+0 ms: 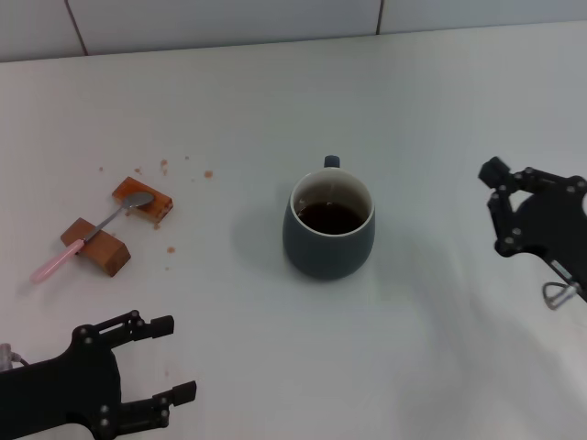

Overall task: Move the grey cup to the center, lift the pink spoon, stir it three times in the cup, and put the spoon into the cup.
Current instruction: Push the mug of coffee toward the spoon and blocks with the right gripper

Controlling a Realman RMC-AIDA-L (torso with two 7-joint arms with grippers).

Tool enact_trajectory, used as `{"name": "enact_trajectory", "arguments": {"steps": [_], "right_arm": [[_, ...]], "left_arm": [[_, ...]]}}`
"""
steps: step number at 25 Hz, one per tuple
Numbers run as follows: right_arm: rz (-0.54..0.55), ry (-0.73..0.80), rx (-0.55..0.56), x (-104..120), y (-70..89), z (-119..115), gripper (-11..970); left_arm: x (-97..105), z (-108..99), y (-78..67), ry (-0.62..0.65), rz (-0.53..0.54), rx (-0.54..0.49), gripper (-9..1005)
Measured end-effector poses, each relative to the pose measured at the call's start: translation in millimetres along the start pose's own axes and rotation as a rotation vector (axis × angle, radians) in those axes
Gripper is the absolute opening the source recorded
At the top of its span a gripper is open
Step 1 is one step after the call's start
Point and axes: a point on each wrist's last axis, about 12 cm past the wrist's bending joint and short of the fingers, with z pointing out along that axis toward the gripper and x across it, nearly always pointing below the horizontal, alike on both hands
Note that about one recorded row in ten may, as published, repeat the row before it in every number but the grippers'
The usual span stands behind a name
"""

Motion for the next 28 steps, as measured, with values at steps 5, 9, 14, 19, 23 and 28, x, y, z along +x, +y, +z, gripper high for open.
{"name": "enact_trajectory", "arguments": {"steps": [5, 9, 14, 19, 23, 28], "right_arm": [[-0.008, 0.104, -0.052, 9, 2.4, 26, 48], [-0.028, 0.169, -0.117, 14, 7.4, 42, 48], [-0.04, 0.215, -0.18, 17, 15.8, 56, 48], [-0.054, 0.226, -0.213, 17, 25.0, 65, 48], [-0.054, 0.225, -0.234, 14, 29.9, 75, 49], [-0.044, 0.215, -0.26, 9, 37.4, 90, 49]], "left_arm": [[-1, -1, 0.4, -0.004, 0.001, -0.003, 789], [-1, -1, 1.0, -0.004, 0.003, -0.004, 788], [-2, -1, 1.9, -0.004, 0.005, -0.005, 788], [-2, -1, 2.0, -0.005, 0.006, -0.005, 787], [-2, -3, 1.9, -0.002, 0.009, -0.011, 786], [-2, -3, 1.7, -0.003, 0.009, -0.013, 785]]}}
